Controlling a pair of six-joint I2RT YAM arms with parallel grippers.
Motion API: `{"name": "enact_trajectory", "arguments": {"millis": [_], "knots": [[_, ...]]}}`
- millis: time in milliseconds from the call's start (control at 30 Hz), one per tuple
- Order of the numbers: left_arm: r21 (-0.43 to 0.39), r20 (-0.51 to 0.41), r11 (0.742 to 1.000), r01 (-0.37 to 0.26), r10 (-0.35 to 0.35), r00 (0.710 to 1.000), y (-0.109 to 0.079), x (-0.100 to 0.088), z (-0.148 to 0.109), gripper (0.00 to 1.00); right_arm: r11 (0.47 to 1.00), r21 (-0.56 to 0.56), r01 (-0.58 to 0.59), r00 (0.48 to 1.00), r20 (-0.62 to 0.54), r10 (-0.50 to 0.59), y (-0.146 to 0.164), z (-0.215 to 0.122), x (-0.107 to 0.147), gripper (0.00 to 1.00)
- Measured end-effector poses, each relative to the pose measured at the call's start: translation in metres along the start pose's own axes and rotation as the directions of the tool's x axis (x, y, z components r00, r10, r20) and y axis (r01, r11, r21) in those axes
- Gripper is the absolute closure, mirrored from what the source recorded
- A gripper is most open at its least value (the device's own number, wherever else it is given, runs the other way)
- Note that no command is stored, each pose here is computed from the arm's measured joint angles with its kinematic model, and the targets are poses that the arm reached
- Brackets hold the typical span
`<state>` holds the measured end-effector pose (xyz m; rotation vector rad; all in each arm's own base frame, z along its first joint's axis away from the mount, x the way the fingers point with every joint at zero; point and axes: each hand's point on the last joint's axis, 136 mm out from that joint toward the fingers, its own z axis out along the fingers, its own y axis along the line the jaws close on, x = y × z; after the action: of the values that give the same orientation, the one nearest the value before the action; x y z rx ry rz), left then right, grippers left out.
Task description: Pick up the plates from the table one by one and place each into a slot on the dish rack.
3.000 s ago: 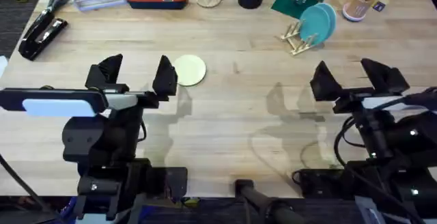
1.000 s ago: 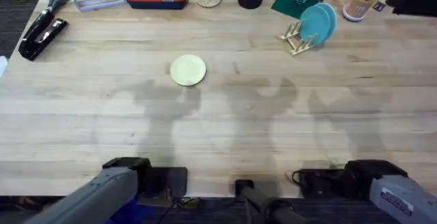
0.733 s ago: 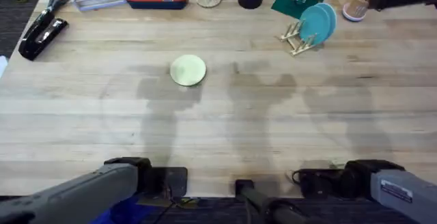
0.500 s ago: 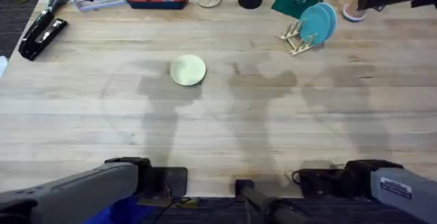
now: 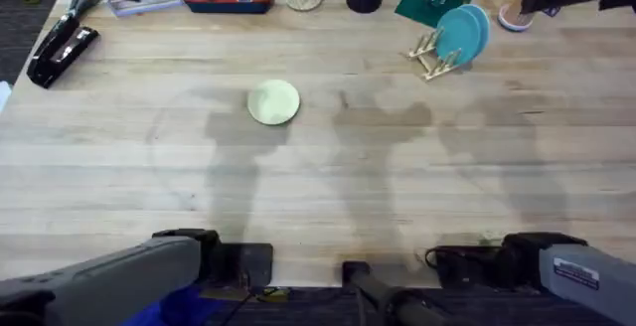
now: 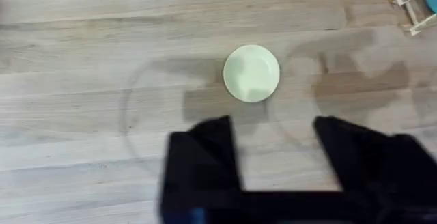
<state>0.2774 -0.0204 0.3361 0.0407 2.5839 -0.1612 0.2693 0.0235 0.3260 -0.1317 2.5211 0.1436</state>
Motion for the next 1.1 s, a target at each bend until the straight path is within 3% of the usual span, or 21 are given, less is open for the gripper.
{"name": "enact_trajectory", "arguments": {"millis": [133, 167, 200, 733, 1100], "knots": [[0.0, 0.0, 1.0, 0.0, 0.0, 1.0, 0.0, 0.0, 0.0, 0.81, 1.0, 0.0, -0.003, 1.0, 0.0, 0.003, 0.0, 0.0, 0.0, 0.008], [-0.001, 0.0, 1.0, -0.005, 0.005, 1.0, 0.0, 0.0, 0.0, 0.919, 1.0, 0.0, -0.003, 1.0, 0.0, 0.003, 0.0, 0.0, 0.0, 0.008], [0.0, 0.0, 1.0, -0.004, 0.004, 1.0, 0.0, 0.0, 0.0, 0.949, 1.0, 0.0, -0.003, 1.0, 0.0, 0.003, 0.0, 0.0, 0.0, 0.008], [0.029, -0.077, 0.999, 0.029, -0.027, 0.997, 0.003, 0.018, 0.003, 0.958, 1.0, 0.0, -0.003, 1.0, 0.0, 0.003, 0.0, 0.0, 0.0, 0.007], [0.128, -0.158, 0.989, 0.075, -0.054, 0.986, 0.01, 0.036, 0.055, 0.958, 1.0, 0.0, -0.003, 1.0, -0.001, 0.003, 0.0, 0.0, 0.0, 0.008]]}}
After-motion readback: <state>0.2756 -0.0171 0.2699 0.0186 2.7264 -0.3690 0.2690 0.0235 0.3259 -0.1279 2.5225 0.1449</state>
